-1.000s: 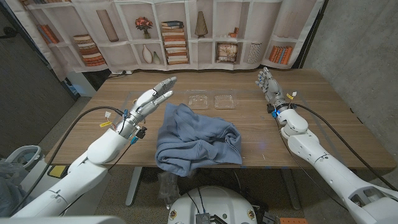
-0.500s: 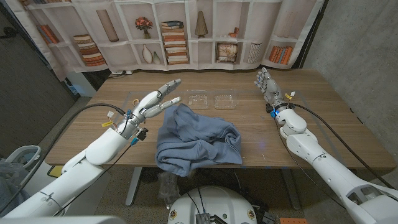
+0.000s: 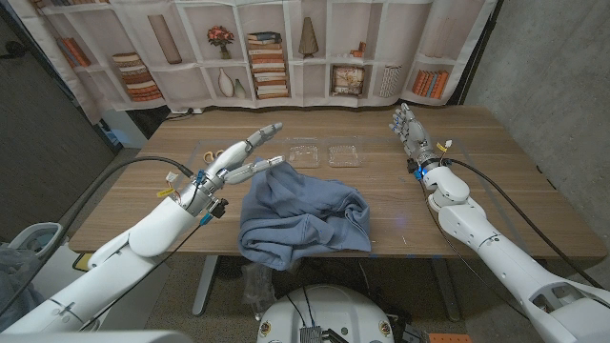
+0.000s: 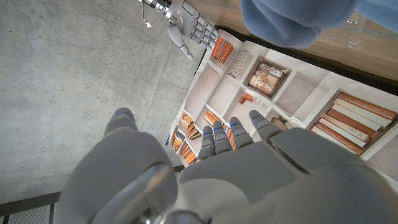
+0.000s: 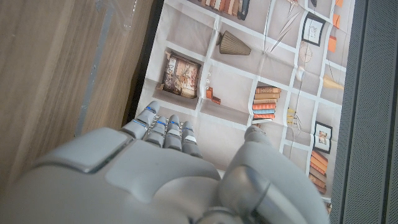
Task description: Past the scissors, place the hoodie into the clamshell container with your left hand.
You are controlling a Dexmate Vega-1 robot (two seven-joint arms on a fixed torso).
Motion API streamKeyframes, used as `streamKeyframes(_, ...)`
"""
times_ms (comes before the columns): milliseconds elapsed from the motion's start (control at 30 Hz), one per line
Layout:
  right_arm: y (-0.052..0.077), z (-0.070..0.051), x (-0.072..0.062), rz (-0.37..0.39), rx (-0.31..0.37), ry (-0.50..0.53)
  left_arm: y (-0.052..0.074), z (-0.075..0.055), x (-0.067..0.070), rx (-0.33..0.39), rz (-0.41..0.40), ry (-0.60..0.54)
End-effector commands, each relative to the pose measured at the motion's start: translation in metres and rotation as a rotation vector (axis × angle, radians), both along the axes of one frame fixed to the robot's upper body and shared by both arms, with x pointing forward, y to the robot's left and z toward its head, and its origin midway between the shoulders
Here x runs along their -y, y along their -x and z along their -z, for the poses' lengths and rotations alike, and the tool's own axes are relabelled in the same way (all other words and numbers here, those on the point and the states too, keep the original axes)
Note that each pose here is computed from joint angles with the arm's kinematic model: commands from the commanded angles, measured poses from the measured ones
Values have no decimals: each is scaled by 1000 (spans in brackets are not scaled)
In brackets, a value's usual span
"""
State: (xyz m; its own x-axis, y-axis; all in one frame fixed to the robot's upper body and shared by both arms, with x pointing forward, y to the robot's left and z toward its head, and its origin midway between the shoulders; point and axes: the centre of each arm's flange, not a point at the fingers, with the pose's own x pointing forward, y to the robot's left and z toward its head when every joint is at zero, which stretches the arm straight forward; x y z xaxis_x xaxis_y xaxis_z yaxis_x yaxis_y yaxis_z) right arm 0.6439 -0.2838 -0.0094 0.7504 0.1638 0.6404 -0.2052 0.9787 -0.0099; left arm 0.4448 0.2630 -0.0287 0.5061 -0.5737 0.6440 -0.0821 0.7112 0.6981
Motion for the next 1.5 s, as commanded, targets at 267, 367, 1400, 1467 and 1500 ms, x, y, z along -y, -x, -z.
streamKeyframes(267, -1, 1, -1, -4, 0, -12, 15, 2, 8, 36, -44, -61)
streamKeyframes(367, -1, 1, -1, -3, 4, -13, 17, 2, 9, 42, -56, -72)
streamKeyframes(1400, 4, 9, -4, -4, -8, -18, 46, 1, 27, 98, -253, -203)
streamKeyframes(1467, 4, 9, -4, -4, -8, -19, 49, 1, 28, 111, -264, -205)
streamKeyframes(1500, 4, 10, -4, -4, -9, -21, 50, 2, 29, 116, -268, -207)
